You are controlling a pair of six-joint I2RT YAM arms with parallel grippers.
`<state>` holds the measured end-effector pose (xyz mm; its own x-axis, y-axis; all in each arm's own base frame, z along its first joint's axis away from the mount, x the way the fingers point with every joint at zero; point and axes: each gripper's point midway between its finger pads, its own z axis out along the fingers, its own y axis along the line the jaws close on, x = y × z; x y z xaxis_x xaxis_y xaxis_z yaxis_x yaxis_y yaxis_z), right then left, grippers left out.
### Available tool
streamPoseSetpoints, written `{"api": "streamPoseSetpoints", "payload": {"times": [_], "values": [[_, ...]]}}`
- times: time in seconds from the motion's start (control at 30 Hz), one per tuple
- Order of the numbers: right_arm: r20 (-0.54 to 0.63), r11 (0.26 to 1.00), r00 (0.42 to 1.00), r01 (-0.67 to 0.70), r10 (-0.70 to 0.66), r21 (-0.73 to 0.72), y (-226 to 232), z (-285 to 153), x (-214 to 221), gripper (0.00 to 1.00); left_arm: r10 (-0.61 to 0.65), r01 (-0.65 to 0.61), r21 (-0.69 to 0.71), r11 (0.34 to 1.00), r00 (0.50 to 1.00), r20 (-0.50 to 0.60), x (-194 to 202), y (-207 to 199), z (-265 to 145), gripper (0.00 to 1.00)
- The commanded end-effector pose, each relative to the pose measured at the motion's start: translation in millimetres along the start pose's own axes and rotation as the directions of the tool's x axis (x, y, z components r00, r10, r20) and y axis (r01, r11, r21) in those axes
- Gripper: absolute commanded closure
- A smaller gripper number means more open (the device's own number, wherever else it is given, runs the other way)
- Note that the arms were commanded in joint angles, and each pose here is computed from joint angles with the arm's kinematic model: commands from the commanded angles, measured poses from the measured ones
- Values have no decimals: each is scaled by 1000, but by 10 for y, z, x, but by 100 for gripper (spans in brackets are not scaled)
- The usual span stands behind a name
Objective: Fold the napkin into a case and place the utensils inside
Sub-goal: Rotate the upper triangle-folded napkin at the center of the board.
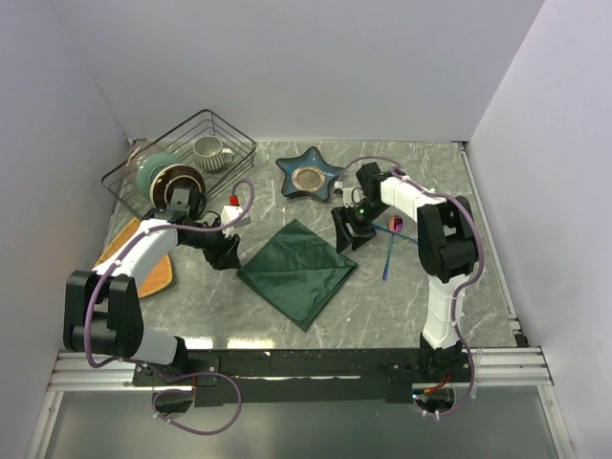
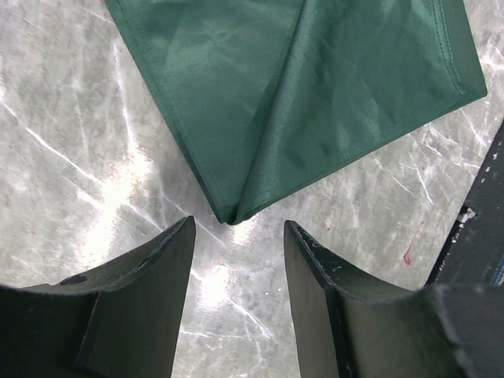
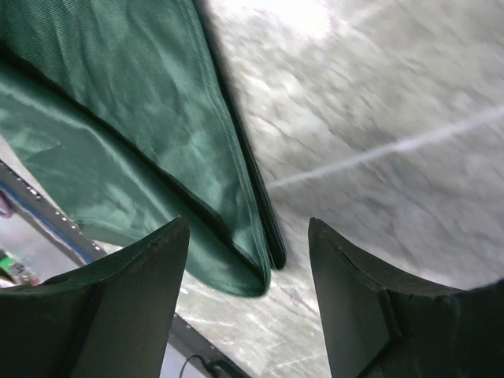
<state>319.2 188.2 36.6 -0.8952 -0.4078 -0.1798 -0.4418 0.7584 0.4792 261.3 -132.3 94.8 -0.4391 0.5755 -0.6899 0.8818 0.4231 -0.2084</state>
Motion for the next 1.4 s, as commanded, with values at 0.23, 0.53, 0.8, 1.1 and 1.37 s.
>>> {"api": "streamPoseSetpoints", "payload": {"times": [0.23,0.53,0.8,1.1,1.37], "values": [[66,995,994,-87,91,-50,199,-379,140,31,162,-158,-68,985,985,56,-364,193,-3,46],[81,992,989,-116,120,-50,141,-377,218,34,19,-16,-47,999,998,58,-342,221,82,46],[147,999,988,-40,34,37,-26,-460,-126,41,-275,275,-33,961,961,-3,-170,261,149,44],[100,999,994,-35,35,1,8,-215,-113,52,-479,480,99,872,877,-41,-226,133,55,32],[100,1000,995,-6,5,14,22,-224,-49,57,-285,285,36,958,958,-16,-165,141,-41,41]]}}
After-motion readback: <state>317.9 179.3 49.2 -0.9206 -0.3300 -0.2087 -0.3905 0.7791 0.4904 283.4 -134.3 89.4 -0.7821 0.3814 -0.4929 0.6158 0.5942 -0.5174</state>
